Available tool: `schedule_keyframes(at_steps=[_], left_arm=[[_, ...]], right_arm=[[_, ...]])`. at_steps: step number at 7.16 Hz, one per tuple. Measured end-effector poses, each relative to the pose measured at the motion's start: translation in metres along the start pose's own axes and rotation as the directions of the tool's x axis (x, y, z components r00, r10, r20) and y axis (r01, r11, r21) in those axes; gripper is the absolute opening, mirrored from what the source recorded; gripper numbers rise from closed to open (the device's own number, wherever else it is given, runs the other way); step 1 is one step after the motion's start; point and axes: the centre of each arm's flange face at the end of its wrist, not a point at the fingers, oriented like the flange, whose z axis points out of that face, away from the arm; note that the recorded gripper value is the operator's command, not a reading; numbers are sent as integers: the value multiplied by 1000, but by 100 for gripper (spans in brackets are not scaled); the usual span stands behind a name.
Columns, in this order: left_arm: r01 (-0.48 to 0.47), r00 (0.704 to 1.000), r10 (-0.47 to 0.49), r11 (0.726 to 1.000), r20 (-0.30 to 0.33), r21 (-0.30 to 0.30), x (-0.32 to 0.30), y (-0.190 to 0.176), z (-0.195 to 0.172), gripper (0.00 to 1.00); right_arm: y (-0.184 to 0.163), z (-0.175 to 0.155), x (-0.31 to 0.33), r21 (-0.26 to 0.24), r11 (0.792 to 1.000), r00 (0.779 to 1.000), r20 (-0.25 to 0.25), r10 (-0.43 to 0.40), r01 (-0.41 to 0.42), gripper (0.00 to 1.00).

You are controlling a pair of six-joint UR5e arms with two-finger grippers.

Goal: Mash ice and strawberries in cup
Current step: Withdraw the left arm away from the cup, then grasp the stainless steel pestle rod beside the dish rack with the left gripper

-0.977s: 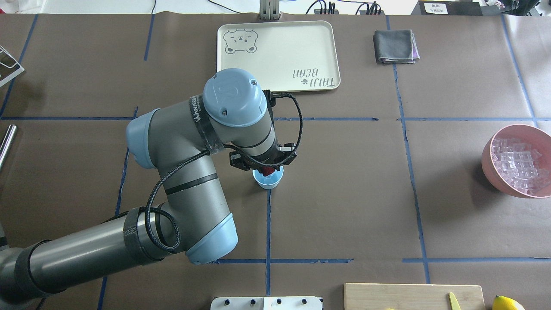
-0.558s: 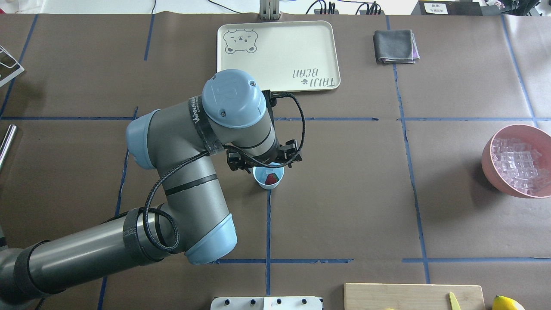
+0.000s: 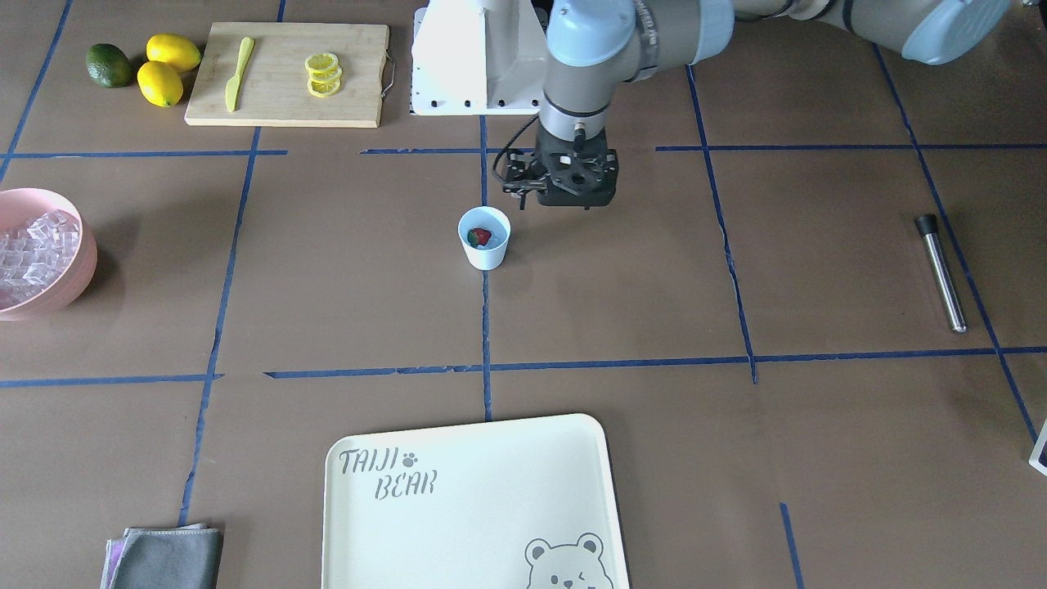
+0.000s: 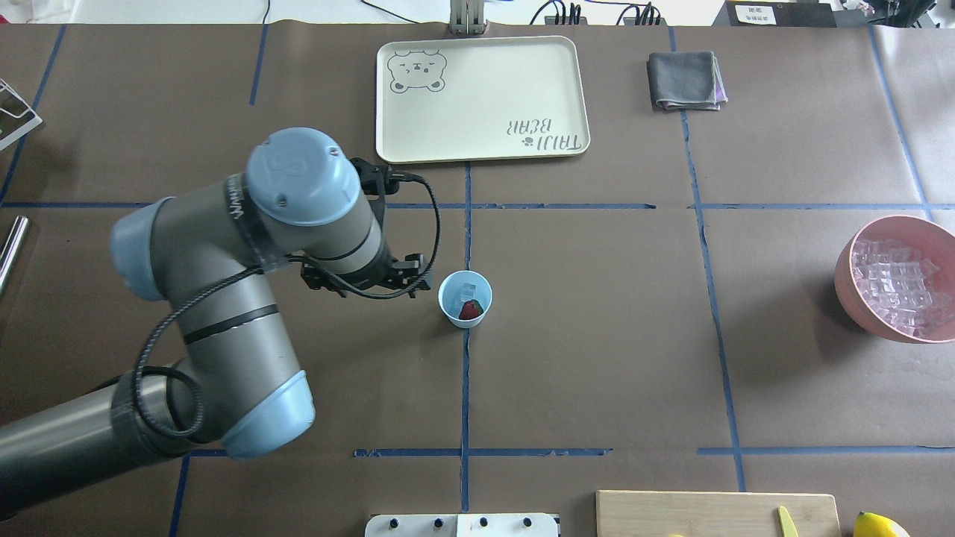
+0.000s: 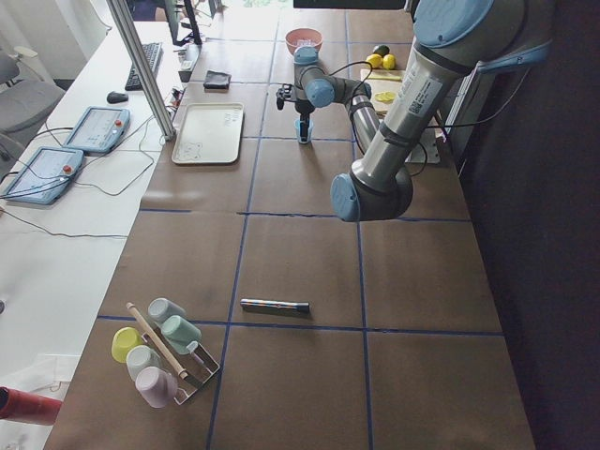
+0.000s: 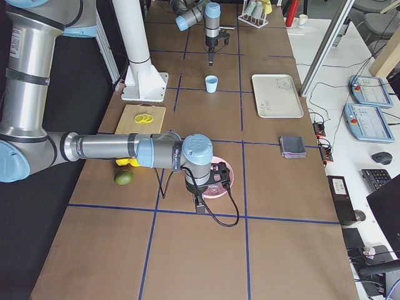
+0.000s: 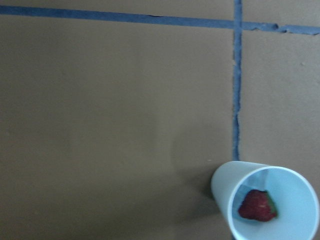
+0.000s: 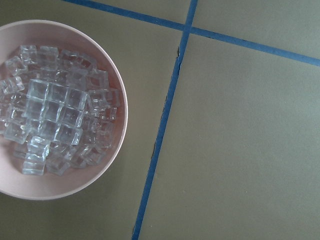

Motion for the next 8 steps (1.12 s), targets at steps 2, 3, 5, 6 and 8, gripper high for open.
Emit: schedule_keyframes(at_steps=[2, 3, 5, 6, 8], left_arm=[[-135, 989, 134, 991, 68, 11, -114, -13, -15, 100], [-179, 980, 179, 984, 86, -13, -173, -25, -25, 100], [-235, 968, 239, 970, 73, -55, -309, -41, -59, 100], [-253, 965, 256, 966, 57, -59, -386, -40, -81, 100], [-216, 974, 220, 973, 46, -85, -503, -15, -92, 100]], right_arm=[[0, 0, 0, -1, 1000, 1000, 0, 0, 0, 99], [0, 1, 1, -2, 1000, 1000, 0, 0, 0, 99], [1, 2, 2, -4, 1000, 1000, 1, 3, -3, 99], [1, 2, 2, -5, 1000, 1000, 1, 3, -3, 99], [1, 2, 2, -4, 1000, 1000, 1, 3, -3, 99]])
